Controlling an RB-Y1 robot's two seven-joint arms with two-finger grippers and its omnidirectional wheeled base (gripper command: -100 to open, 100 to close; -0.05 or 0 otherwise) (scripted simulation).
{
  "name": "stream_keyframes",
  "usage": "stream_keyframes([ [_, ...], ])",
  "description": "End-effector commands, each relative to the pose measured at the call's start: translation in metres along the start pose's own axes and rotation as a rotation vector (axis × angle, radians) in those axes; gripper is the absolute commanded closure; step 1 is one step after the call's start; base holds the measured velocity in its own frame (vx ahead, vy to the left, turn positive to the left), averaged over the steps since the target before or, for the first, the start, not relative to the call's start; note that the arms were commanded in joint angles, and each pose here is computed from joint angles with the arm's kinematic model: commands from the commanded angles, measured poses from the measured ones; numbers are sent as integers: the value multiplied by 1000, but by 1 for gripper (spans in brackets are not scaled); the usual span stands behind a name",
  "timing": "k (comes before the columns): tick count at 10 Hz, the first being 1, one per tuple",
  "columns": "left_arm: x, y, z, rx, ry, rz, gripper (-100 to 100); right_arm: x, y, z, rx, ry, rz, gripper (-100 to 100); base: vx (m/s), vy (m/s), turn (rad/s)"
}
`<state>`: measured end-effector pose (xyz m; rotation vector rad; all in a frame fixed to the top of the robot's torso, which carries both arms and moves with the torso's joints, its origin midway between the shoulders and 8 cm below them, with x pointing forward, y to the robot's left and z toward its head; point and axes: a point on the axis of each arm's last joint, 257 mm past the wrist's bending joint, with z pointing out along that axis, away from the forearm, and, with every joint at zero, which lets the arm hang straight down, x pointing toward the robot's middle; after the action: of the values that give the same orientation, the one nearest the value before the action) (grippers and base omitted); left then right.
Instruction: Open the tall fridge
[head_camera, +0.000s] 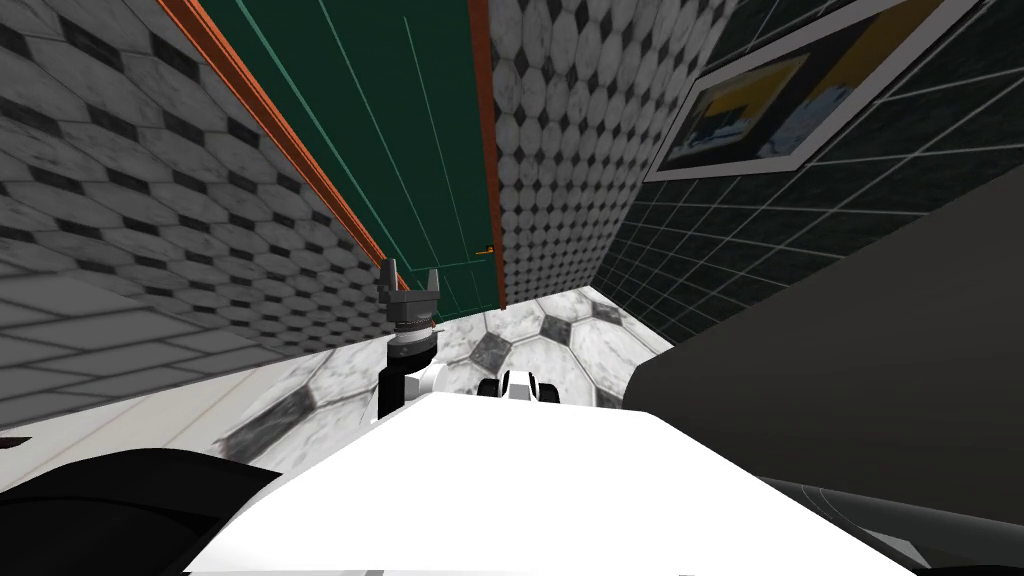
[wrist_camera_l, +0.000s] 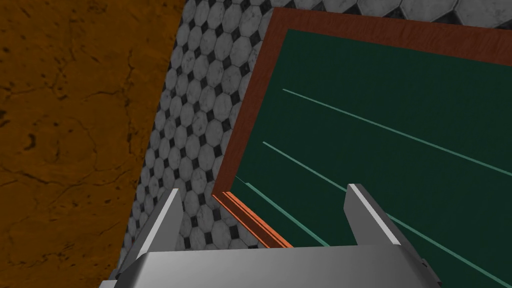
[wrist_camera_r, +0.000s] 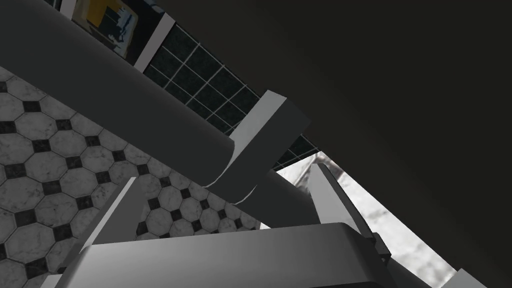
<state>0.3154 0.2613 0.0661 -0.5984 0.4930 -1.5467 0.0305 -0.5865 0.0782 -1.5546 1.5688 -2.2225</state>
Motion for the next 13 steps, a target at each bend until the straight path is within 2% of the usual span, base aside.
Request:
stream_keyframes([
  [1,0,0,0,0,0,0,0,11,-11,-2,2,-5,1,-100,-20,-28,1],
  [6,0,0,0,0,0,0,0,33,-36,-7,9,-14,2,-100,3,-26,-25],
  [7,0,0,0,0,0,0,0,27,-28,-8,-3,-19,4,-100,2,-3,-19],
  [8,0,0,0,0,0,0,0,27,-27,-8,-7,-21,7,0,-7,0,-13],
  [13,0,0,0,0,0,0,0,26,-25,-8,-12,-24,10,0,0,0,0],
])
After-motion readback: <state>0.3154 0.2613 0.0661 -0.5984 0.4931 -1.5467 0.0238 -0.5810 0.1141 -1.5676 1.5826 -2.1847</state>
